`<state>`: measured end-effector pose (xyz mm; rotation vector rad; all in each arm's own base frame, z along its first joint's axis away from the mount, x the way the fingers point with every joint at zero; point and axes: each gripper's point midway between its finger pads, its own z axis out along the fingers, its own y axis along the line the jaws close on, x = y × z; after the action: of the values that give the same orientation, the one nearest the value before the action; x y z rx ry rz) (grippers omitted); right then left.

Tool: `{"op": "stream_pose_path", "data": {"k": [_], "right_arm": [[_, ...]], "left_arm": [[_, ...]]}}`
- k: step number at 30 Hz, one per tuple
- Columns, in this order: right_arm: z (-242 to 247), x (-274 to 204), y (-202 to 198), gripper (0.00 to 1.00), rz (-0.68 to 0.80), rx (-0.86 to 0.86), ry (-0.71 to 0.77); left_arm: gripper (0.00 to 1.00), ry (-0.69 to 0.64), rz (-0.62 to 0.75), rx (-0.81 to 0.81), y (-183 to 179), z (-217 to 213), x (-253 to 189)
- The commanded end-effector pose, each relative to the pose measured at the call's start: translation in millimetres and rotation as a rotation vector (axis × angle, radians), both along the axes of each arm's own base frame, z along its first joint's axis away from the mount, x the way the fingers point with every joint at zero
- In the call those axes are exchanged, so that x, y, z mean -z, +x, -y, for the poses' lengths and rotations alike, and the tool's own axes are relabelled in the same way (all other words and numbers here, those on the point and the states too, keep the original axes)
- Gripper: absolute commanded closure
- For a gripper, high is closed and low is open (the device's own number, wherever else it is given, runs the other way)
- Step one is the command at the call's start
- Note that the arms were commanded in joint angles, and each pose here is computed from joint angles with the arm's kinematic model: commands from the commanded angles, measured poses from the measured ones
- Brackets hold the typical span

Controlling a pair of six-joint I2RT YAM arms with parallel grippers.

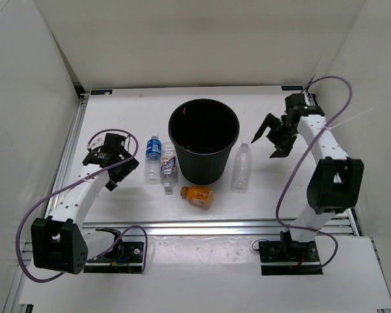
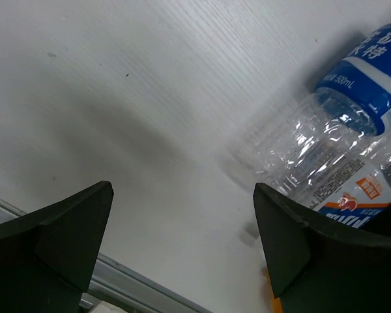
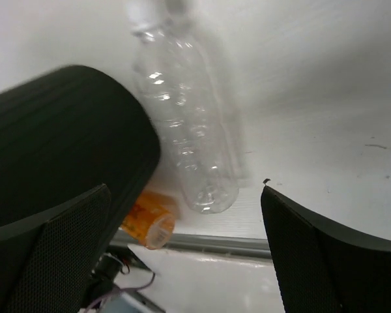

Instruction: Put the plastic bottles in the bin

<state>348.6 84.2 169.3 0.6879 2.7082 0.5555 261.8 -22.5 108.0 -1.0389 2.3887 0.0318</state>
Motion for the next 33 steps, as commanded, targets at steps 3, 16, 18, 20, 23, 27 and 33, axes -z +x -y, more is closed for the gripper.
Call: {"op": "stream_pose_path", "data": {"k": [3,16,18,20,23,27,33], "right_arm": [[-27,48,7,0.0,-0.066,-0.116,0.095],[-49,137,9,0.0,-0.279,-0.253,-0.022],[-43,144,7,0.13,-0.301,-0.245,-0.057],[-37,152,-4,0.25,-0.343,-0.231,-0.085],[-16,152,-13,0.46,-0.377,-0.176,-0.122],[13,126,-18,0.64,-0.35,-0.078,-0.141],[41,18,16,0.73,-0.088,0.061,-0.088]], "left_arm": [[0.0,-0.058,0.024,0.046,-8,11,0],[0.0,-0.092,0.015,0.121,-9,22,0],[0.0,-0.091,0.006,0.121,-11,21,1],[0.0,-0.091,0.006,0.121,-11,21,1],[0.0,-0.093,0.027,0.122,-11,21,-4],[0.0,-0.079,0.042,0.103,-7,18,-5],[0.0,-0.089,0.05,0.164,16,25,-18]]}}
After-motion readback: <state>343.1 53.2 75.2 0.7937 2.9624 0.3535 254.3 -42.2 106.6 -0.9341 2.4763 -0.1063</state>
